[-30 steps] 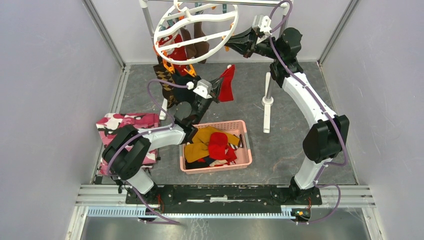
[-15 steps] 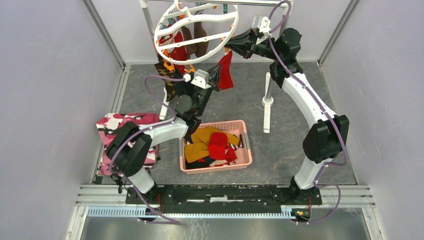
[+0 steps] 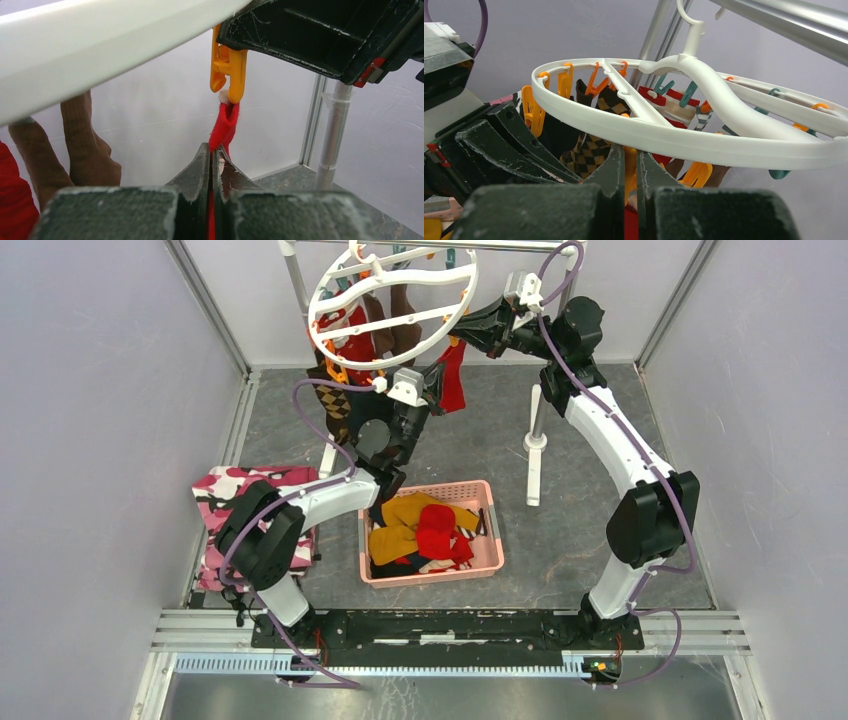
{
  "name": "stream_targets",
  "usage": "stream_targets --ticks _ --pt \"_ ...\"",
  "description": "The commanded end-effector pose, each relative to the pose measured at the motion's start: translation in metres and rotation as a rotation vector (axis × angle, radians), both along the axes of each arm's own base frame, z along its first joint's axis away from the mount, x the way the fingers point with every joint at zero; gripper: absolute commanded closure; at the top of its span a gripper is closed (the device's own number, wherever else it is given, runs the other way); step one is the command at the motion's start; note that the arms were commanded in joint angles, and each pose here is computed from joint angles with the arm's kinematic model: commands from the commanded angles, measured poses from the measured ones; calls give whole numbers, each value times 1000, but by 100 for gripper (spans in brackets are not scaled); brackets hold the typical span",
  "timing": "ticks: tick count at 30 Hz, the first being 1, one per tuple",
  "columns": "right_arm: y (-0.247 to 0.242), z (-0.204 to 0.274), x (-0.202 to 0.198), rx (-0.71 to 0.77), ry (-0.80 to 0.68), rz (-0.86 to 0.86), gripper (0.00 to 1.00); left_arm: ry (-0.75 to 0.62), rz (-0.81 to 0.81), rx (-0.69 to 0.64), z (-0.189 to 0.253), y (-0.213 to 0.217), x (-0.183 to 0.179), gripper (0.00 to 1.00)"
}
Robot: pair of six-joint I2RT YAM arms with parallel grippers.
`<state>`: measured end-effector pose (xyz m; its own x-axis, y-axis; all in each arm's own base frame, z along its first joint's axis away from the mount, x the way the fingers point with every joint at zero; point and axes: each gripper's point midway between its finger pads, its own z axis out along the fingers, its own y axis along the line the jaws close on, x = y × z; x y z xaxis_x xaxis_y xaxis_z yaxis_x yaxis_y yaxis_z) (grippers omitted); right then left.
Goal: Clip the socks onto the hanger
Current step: Open the clamp at the hanger, then clamp the sock onto the hanger.
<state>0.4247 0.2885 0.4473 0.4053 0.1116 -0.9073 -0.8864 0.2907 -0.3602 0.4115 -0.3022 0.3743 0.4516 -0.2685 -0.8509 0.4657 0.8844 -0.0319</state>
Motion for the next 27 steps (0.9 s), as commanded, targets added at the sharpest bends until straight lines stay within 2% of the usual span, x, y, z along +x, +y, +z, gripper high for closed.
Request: stream_targets --ticks 1,27 --pt "-1 18 -20 12 -28 31 100 -21 2 -58 20 2 2 98" --pt "-1 14 -20 3 -20 31 100 21 -23 -162 36 8 -2 98"
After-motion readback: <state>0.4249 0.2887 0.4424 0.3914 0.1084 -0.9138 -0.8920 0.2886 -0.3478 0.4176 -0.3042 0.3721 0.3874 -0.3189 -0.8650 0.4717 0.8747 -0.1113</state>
